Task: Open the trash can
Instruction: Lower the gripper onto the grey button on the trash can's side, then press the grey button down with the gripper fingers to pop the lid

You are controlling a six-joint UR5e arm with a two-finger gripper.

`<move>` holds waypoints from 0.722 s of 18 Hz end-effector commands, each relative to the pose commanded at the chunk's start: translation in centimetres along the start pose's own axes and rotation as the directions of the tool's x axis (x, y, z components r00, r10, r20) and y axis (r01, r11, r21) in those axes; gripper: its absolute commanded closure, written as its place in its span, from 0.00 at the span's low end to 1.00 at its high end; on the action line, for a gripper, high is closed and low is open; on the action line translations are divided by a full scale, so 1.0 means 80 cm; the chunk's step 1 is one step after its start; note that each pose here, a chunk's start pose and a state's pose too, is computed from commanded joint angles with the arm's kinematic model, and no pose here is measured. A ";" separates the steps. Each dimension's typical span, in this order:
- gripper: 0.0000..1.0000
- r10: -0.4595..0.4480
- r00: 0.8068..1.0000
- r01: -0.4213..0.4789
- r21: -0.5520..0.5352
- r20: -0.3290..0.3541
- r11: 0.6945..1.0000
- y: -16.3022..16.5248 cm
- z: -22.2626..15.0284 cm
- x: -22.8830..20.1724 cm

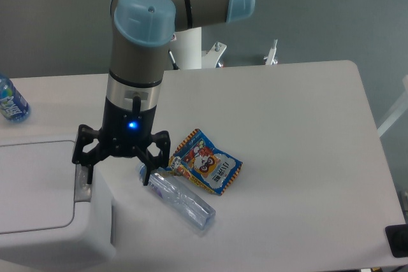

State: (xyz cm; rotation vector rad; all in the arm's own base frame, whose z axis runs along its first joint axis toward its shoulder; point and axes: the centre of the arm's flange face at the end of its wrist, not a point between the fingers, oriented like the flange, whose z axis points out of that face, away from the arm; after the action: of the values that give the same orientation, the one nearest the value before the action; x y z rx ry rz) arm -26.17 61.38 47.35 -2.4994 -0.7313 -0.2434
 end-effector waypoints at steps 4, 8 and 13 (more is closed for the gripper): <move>0.00 0.003 1.000 -0.003 -0.005 -0.003 1.000 0.002 0.003 0.004; 0.00 0.004 1.000 -0.004 -0.006 -0.001 1.000 0.002 0.005 0.003; 0.00 0.003 1.000 -0.003 -0.009 -0.001 1.000 0.002 0.008 0.002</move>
State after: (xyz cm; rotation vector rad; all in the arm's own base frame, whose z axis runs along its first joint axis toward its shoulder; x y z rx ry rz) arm -25.94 61.72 46.79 -2.5085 -0.7280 -0.2478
